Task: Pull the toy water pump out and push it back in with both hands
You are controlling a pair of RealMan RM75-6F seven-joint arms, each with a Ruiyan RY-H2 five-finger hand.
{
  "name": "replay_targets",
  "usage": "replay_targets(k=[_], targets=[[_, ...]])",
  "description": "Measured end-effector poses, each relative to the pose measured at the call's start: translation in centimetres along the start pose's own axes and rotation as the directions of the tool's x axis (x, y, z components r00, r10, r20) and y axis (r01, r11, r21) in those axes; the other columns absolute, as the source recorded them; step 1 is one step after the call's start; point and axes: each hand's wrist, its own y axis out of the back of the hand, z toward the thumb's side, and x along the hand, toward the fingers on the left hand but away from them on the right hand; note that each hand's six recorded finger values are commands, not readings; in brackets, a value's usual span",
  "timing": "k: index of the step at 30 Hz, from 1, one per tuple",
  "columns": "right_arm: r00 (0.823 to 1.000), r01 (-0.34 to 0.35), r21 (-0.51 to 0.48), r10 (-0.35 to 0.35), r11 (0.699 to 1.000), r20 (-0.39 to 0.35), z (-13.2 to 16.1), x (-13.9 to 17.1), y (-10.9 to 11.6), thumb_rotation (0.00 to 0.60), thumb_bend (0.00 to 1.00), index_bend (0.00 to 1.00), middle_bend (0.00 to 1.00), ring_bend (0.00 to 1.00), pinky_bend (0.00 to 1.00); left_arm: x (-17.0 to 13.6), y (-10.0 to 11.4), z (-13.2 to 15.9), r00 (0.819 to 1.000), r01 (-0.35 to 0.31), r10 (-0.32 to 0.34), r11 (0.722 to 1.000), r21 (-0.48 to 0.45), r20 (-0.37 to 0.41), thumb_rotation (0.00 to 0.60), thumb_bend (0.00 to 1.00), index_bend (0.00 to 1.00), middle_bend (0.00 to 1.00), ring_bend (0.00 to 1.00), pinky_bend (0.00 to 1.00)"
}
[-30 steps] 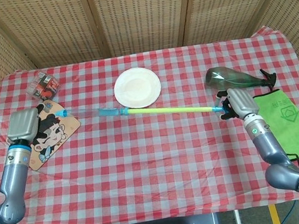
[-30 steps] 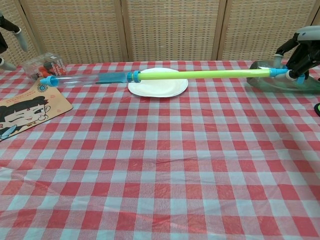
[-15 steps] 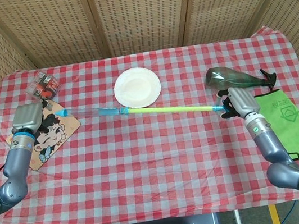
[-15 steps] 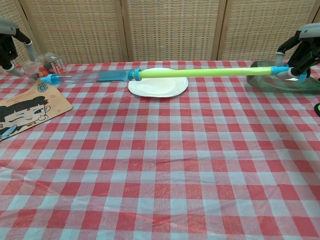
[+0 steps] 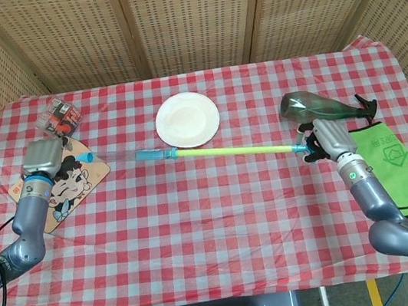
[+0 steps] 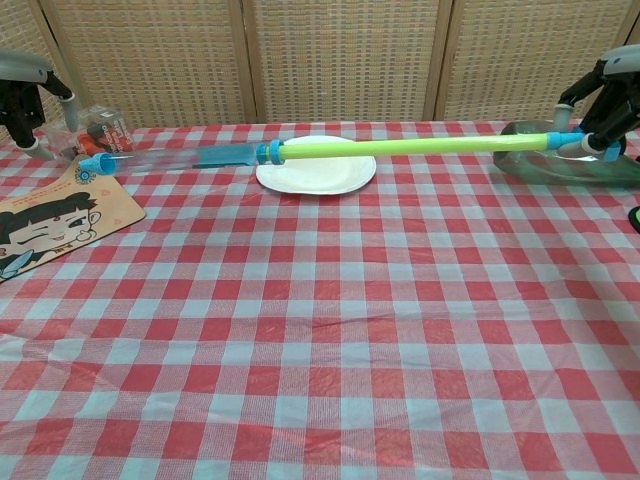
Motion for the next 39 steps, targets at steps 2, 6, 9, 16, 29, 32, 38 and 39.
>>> replay_targets(k=[2, 6, 9, 16, 29, 32, 38, 39], targets=[[1.0, -0.008, -0.008, 0.008, 1.0, -0.001, 0.0, 0.0, 0.0, 0.6, 0.51, 0.83, 1.0, 0.99, 0.65, 0.2, 0.0, 0.2, 1.0, -0.003, 0.003, 1.0, 0.004, 0.003, 0.6, 0.25, 0.34, 0.83, 0.74, 0.61], [1.0, -0.019, -0.006, 0.019, 1.0, -0.005, 0.1, 0.1, 0.1, 0.6, 0.51, 0.83, 1.0, 1.0, 0.65, 0.5, -0.1, 0.9, 1.0, -0.005, 0.004, 1.0, 0.012, 0.019, 0.6, 0.25, 0.34, 0.81, 0.73, 0.59], [1.0, -0.021, -0.008, 0.021, 1.0, -0.006, 0.1, 0.2, 0.3, 0.6, 0.51, 0.83, 1.0, 0.99, 0.65, 0.7, -0.2, 1.3, 1.0, -0.001, 0.0, 1.0, 0.015, 0.03, 0.6, 0.25, 0.34, 0.81, 0.73, 0.59], [1.0, -0.028, -0.019, 0.028, 0.999, -0.006, 0.0, 0.3, 0.4, 0.6, 0.51, 0.83, 1.0, 0.99, 0.65, 1.0, -0.5, 2.7, 0.997, 0.002, -0.005, 0.999, 0.033, 0.073, 0.6, 0.25, 0.35, 0.81, 0.73, 0.58], [0.999, -0.031, -0.024, 0.03, 0.999, -0.028, 0.7, 0.5, 0.5, 0.6, 0.51, 0.83, 1.0, 1.0, 0.65, 1.4, -1.3, 4.0, 0.996, 0.008, -0.012, 0.999, 0.043, 0.091, 0.6, 0.25, 0.43, 0.81, 0.73, 0.58], [0.999, -0.035, -0.025, 0.034, 0.999, -0.033, 0.9, 0.6, 0.4, 0.6, 0.51, 0.83, 1.0, 0.99, 0.65, 1.3, -1.4, 4.2, 0.995, 0.006, -0.01, 0.999, 0.043, 0.094, 0.6, 0.27, 0.51, 0.81, 0.73, 0.58], [0.999, -0.037, -0.019, 0.037, 0.999, -0.04, 1.2, 0.7, 0.2, 0.6, 0.51, 0.83, 1.0, 1.0, 0.65, 1.0, -1.4, 4.6, 0.994, 0.001, -0.005, 0.999, 0.034, 0.106, 0.6, 0.33, 0.62, 0.81, 0.73, 0.58], [0.999, -0.038, -0.019, 0.037, 0.999, -0.04, 1.3, 0.7, 0.2, 0.6, 0.51, 0.83, 1.0, 0.99, 0.65, 0.9, -1.4, 4.6, 0.994, 0.001, -0.005, 1.0, 0.031, 0.109, 0.6, 0.33, 0.62, 0.81, 0.73, 0.58]])
